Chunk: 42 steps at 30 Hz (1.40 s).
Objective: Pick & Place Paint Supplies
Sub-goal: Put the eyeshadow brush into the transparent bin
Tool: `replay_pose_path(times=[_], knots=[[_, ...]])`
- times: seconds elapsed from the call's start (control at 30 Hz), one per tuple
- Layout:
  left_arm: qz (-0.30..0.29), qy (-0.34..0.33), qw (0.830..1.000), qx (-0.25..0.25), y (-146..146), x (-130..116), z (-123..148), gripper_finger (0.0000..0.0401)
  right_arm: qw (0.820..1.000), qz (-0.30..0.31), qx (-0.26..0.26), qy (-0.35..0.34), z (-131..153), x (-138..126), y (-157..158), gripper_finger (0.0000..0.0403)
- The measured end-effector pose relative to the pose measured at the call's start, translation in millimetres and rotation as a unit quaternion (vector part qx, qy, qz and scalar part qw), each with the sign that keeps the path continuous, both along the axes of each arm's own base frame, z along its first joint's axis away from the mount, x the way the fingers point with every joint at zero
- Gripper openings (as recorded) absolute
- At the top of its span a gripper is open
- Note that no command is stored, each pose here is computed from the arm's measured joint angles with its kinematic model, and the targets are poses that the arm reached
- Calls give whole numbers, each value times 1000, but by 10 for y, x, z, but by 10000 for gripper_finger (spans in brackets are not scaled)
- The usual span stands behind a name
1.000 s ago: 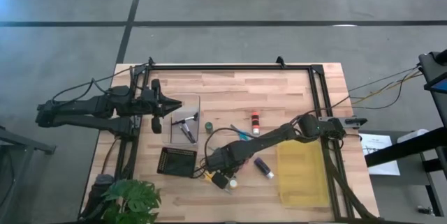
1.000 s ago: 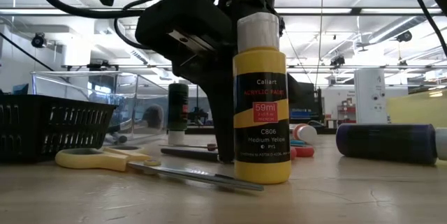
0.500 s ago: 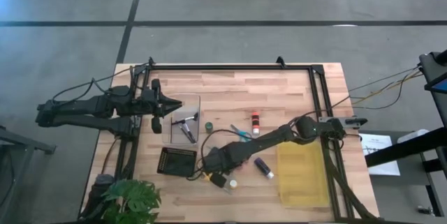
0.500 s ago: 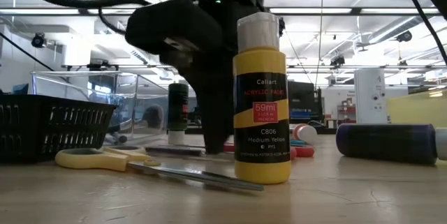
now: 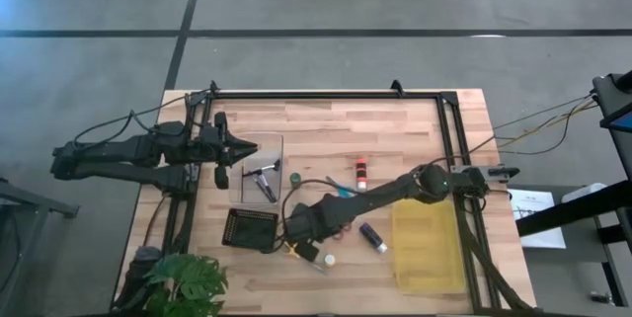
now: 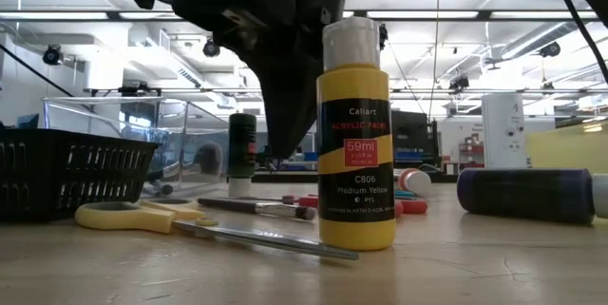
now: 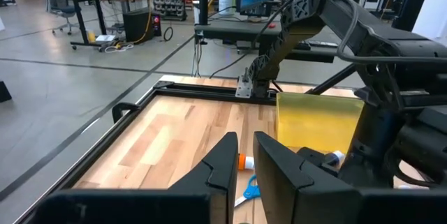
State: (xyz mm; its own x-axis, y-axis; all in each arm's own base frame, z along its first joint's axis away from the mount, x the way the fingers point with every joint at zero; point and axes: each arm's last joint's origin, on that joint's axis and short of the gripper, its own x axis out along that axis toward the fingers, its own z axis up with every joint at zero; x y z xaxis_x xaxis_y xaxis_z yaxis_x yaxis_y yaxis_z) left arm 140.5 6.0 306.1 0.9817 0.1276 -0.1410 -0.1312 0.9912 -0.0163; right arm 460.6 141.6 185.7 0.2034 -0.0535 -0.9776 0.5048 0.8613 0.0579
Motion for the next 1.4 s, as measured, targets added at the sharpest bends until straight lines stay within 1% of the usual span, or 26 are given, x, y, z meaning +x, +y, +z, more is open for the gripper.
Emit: replay_pose_path(times=[0.13, 0.33, 0.47, 0.73, 1.4], knots=[[0, 0, 1000, 0, 0, 0, 1, 58, 1000, 6, 7, -8, -5, 2, 55, 8], [0, -1, 1000, 0, 0, 0, 2, 58, 999, 1, 42, 5, -30, -16, 94, 8], [0, -2, 1000, -1, 1, 0, 3, 58, 999, -1, 48, 8, -65, -25, 108, 8], [0, -2, 1000, -1, 0, 0, 3, 58, 996, -6, 85, 25, -282, -56, 115, 8], [0, -2, 1000, -1, 0, 1, 4, 58, 995, -15, 94, 36, -438, -91, 60, 9]])
